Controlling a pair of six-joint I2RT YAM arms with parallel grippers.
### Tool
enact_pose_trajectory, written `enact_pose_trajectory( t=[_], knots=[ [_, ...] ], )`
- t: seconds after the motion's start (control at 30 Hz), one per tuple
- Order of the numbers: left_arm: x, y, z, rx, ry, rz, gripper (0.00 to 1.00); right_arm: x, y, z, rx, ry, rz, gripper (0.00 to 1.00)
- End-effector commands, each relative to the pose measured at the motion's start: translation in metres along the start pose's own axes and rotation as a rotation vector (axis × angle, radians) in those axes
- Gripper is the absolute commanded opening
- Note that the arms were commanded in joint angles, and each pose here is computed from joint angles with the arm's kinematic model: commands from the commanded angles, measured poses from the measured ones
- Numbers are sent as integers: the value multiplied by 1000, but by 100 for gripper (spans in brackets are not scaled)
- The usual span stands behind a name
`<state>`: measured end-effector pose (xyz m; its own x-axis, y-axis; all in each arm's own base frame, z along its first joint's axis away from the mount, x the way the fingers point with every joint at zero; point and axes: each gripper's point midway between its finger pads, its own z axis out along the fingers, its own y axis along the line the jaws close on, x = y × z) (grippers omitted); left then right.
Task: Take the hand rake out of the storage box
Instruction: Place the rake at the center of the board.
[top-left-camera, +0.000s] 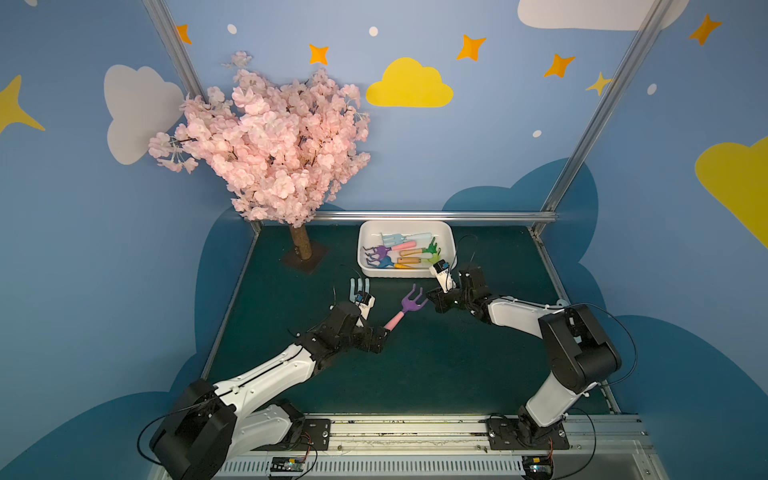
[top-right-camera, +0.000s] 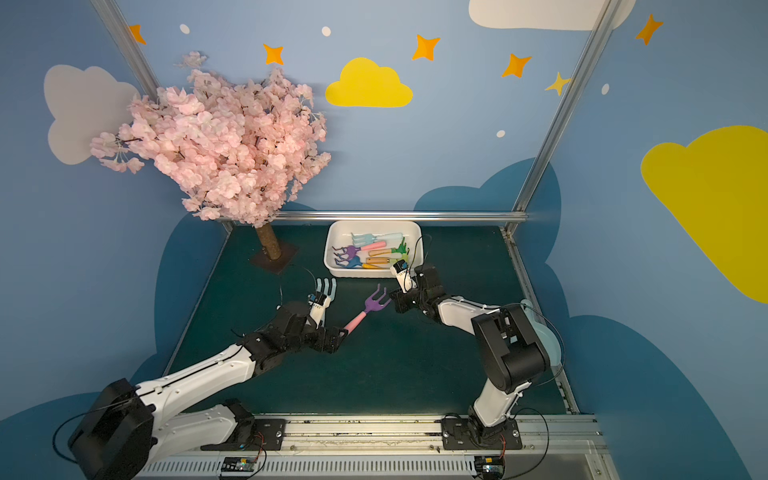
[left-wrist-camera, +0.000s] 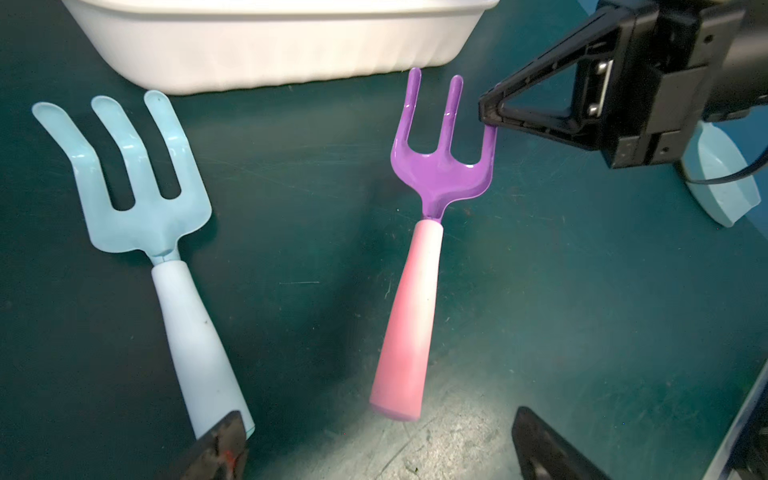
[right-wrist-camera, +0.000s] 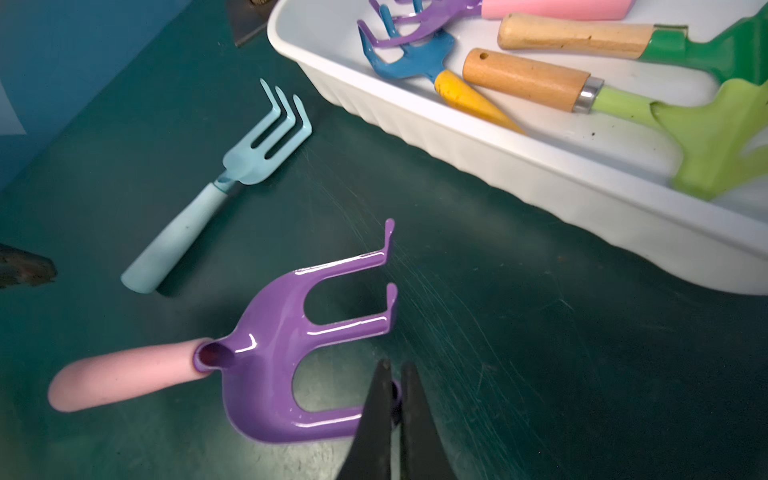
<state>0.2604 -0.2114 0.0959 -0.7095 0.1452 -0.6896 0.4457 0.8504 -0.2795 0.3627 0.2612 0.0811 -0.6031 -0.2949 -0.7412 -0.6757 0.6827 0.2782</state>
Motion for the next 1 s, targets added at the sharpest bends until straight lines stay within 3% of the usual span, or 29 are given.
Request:
enact_pose_trajectory(
  t=[0.0,0.2,0.37,0.53,0.6,0.7,0.8,0.9,0.97],
  knots=[
    [-17,-13,7,47,-22,29,100,3,5,11,0,87,-17,0],
    [-16,-11,25,27,24,39,100,12,4,23,-20,142,-17,0],
    [-8,-12,41,22,73,44,93,22,1,28,-15,186,-10,1],
    [-3,-17,57,19,122,60,88,24,0,19,-9,226,-14,14],
    [-1,-20,64,18,146,68,84,23,1,13,-8,214,-11,29],
    [3,-22,74,9,201,75,77,18,1,2,-5,149,-25,78],
    [12,-25,83,-2,275,101,71,10,-5,-14,1,97,22,89],
    [21,-26,93,-35,316,141,70,4,-17,-29,44,39,90,91],
    [26,-23,100,-72,343,160,62,2,-27,-39,87,4,138,92]
  ],
)
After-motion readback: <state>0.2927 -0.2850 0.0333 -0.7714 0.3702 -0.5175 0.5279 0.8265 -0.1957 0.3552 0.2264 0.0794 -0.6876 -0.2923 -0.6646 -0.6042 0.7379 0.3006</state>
